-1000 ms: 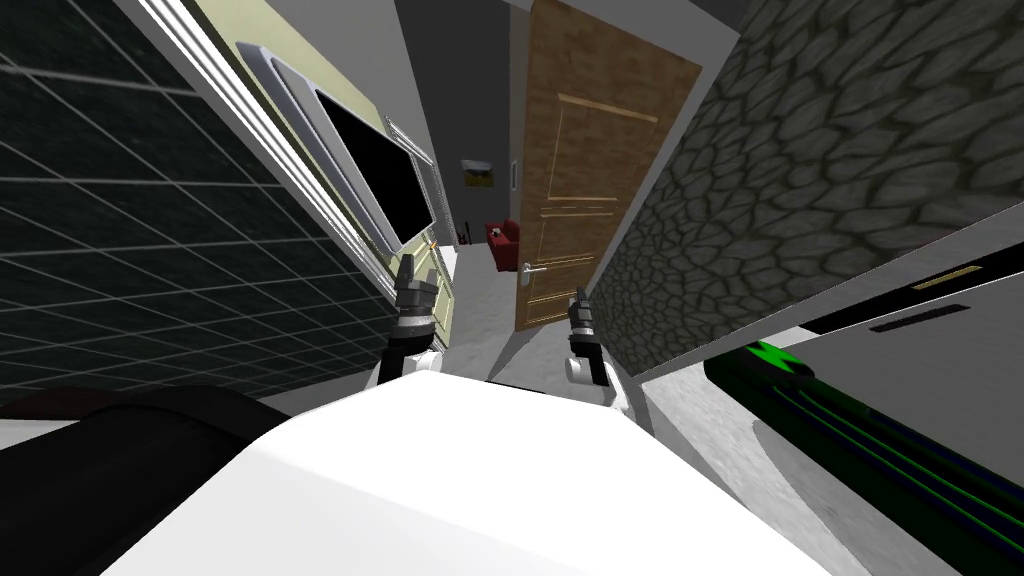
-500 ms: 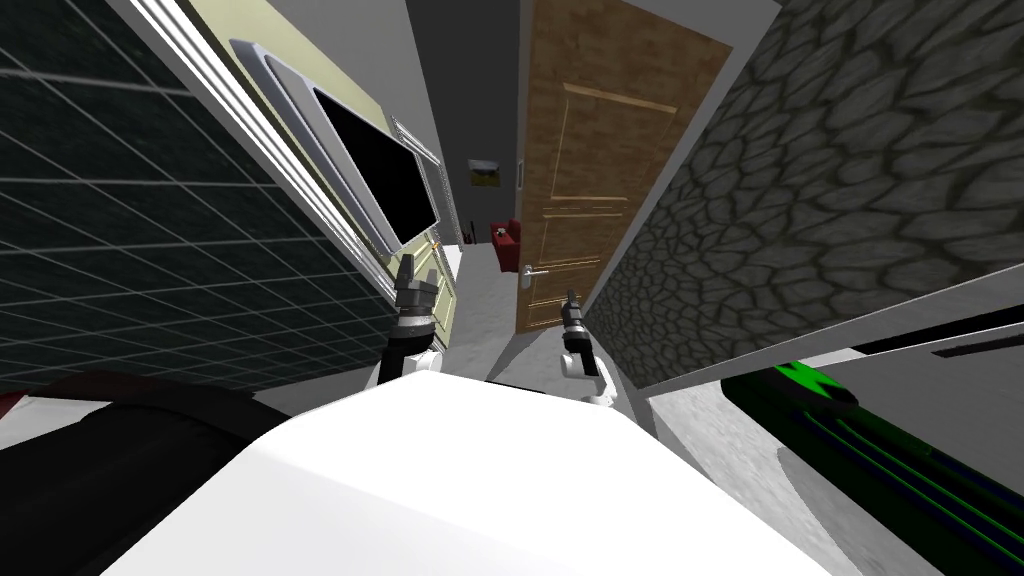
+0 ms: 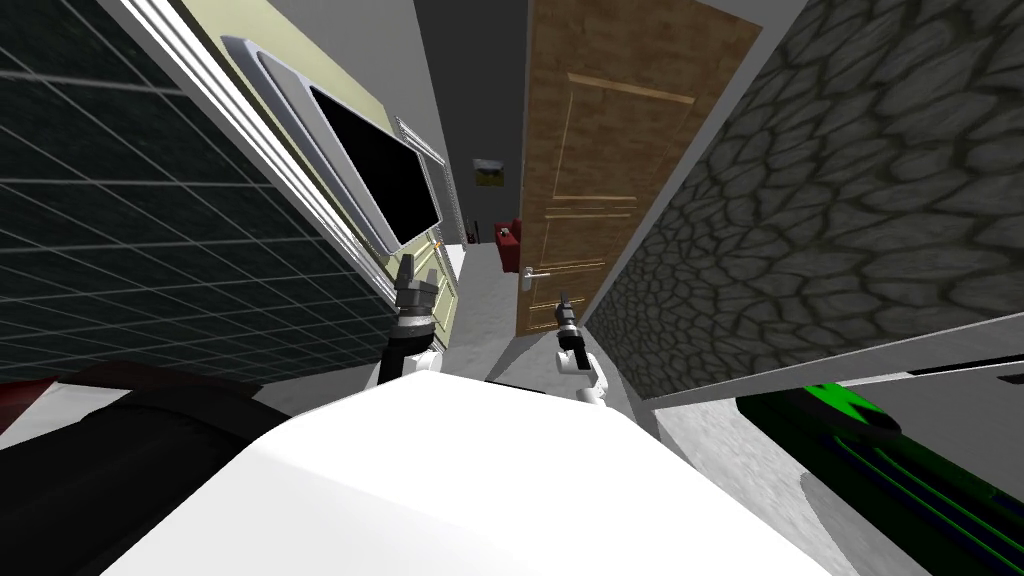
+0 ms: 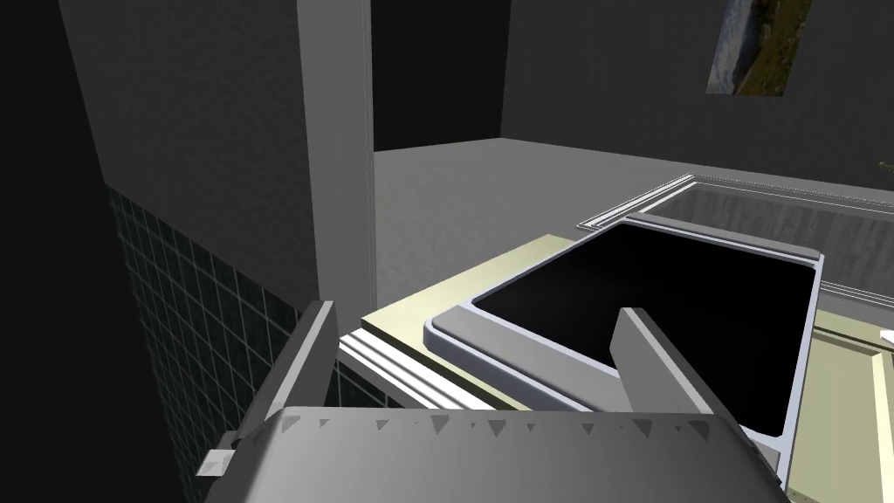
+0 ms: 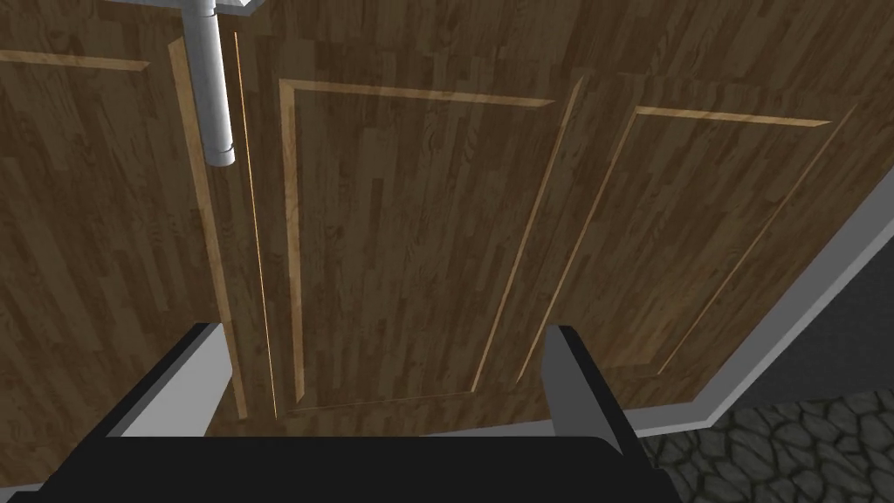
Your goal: Push the door open
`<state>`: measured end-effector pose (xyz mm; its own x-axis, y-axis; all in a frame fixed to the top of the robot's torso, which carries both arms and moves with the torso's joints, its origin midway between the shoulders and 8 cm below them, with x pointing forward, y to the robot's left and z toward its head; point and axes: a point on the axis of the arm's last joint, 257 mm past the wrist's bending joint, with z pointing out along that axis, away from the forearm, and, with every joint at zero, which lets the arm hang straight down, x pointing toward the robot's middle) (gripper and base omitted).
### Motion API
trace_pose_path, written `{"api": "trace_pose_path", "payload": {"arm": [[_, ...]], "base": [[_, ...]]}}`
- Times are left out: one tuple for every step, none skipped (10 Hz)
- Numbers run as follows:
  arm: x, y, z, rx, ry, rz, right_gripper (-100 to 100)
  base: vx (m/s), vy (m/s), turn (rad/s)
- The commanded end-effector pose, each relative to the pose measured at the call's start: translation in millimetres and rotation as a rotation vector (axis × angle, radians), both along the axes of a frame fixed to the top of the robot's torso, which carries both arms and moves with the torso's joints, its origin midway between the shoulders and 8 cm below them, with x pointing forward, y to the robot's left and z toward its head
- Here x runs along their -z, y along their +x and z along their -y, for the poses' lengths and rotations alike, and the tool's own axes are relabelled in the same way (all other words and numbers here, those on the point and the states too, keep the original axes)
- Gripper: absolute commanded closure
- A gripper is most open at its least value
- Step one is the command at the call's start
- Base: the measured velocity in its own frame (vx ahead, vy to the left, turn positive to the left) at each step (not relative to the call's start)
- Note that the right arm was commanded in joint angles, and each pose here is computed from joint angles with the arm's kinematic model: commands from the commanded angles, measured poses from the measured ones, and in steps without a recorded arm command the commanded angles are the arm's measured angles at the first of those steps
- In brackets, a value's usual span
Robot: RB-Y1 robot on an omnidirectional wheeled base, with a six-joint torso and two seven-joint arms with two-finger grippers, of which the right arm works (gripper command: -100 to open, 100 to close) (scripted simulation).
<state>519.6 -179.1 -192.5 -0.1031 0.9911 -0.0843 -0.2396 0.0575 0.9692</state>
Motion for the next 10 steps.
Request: {"api": "trace_pose_path", "payload": {"arm": [[10.9,5.0,-6.8,-0.012,0.005,-0.026,-100],[18.1,8.6,-10.9,-0.02,0.007,-0.042,-100],[25.3,11.9,-15.0,-0.027,0.01,-0.059,-100],[25.3,11.9,-15.0,-0.027,0.01,-0.059,-100],[32.1,15.0,-19.0,-0.035,0.012,-0.075,-100],[38.4,17.8,-23.1,-0.042,0.015,-0.09,-100],[44.7,20.5,-27.1,-0.049,0.017,-0.105,-100],[50.9,23.0,-31.1,-0.055,0.019,-0.119,-100],[56.4,25.1,-35.0,-0.062,0.022,-0.133,-100],[61.6,27.1,-38.8,-0.067,0.024,-0.146,-100]], "base": [[0.077,-0.033,0.085],[0.083,-0.063,0.096],[0.076,-0.087,0.095],[0.05,-0.058,0.026],[0.045,-0.041,0.041],[0.064,-0.051,0.075],[0.078,-0.052,0.084],[0.093,-0.061,0.081],[0.086,-0.059,0.076],[0.071,-0.057,0.068]]}}
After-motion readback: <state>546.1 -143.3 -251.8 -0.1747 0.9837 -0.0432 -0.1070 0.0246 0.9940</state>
